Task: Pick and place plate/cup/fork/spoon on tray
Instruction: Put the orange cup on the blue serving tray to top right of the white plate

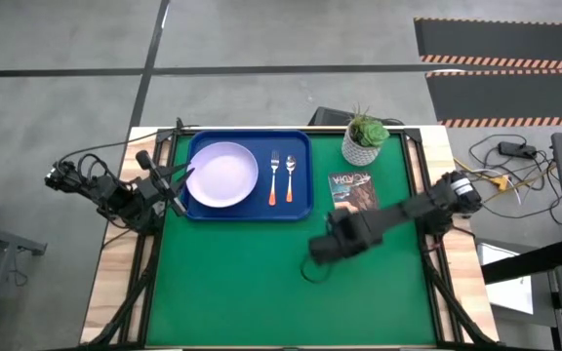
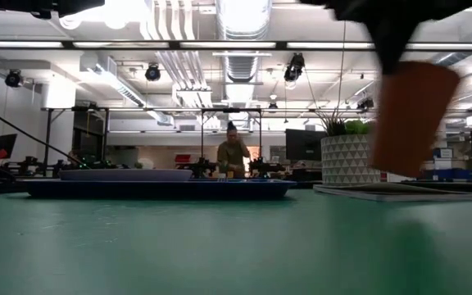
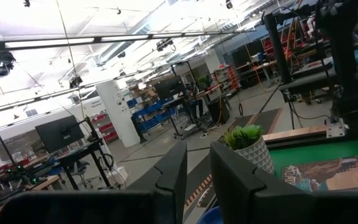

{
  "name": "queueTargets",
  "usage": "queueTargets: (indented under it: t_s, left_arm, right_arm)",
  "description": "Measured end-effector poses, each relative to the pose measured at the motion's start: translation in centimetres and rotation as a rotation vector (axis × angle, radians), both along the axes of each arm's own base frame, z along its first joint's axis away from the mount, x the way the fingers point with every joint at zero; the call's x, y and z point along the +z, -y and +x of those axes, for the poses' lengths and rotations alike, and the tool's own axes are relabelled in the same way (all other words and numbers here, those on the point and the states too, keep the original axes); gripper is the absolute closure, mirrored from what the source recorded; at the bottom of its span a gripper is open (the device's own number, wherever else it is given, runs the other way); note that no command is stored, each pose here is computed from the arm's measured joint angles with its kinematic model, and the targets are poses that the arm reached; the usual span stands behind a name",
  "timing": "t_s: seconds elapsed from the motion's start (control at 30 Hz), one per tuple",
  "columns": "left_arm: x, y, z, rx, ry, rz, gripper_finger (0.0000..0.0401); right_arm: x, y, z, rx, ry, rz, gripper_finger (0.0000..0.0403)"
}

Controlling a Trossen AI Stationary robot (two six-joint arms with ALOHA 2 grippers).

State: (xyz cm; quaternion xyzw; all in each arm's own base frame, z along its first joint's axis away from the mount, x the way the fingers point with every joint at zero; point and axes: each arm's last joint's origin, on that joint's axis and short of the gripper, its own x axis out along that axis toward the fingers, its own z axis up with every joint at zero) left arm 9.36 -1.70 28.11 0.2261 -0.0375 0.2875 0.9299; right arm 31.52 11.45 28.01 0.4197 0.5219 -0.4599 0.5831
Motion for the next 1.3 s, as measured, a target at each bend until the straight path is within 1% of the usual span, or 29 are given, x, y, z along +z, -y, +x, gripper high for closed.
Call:
queueTargets:
  t_s: [0.23, 0.4, 0.57, 0.63, 0.73, 0.87, 0.93, 1.0, 1.07, 1.13, 1.23, 1.3]
  left_arm:
    - [0.0, 0.0, 0.0, 0.0, 0.0, 0.0, 0.0345]
    - [0.0, 0.0, 0.0, 0.001, -0.001, 0.001, 0.0345]
    - [0.0, 0.0, 0.0, 0.0, -0.001, 0.001, 0.0345]
    - [0.0, 0.0, 0.0, 0.0, -0.001, 0.001, 0.0345]
    - [0.0, 0.0, 0.0, 0.001, -0.001, 0.001, 0.0345]
    - [0.0, 0.0, 0.0, 0.001, -0.001, 0.0, 0.0345]
    - [0.0, 0.0, 0.0, 0.0, -0.001, 0.001, 0.0345]
    - [0.0, 0.0, 0.0, 0.0, 0.0, 0.001, 0.0345]
    - [0.0, 0.0, 0.0, 0.001, 0.0, 0.001, 0.0345]
    - [0.0, 0.0, 0.0, 0.0, 0.0, 0.0, 0.0345]
    - [0.0, 0.0, 0.0, 0.0, 0.004, -0.003, 0.0345]
    - [0.0, 0.0, 0.0, -0.006, 0.018, -0.028, 0.0345]
  right_arm:
    - [2.0, 6.3, 3.9, 0.223, 0.215, -0.153, 0.0394]
    - [3.5, 10.0, 5.8, 0.356, 0.335, -0.252, 0.0394]
    - [4.4, 13.1, 6.5, 0.451, 0.376, -0.338, 0.0394]
    - [4.5, 14.0, 6.6, 0.484, 0.371, -0.368, 0.0394]
    - [4.6, 15.1, 6.6, 0.532, 0.334, -0.446, 0.0394]
    - [4.7, 16.3, 6.4, 0.604, 0.238, -0.565, 0.0394]
    - [4.7, 16.9, 6.4, 0.607, 0.195, -0.63, 0.0394]
    - [4.5, 17.1, 6.7, 0.616, 0.183, -0.684, 0.0394]
    - [4.0, 17.0, 7.3, 0.646, 0.224, -0.728, 0.0394]
    - [3.4, 16.3, 8.5, 0.667, 0.327, -0.794, 0.0394]
    - [2.2, 14.5, 9.9, 0.781, 0.462, -0.927, 0.0394]
    - [1.1, 13.2, 10.3, 0.865, 0.491, -1.001, 0.0394]
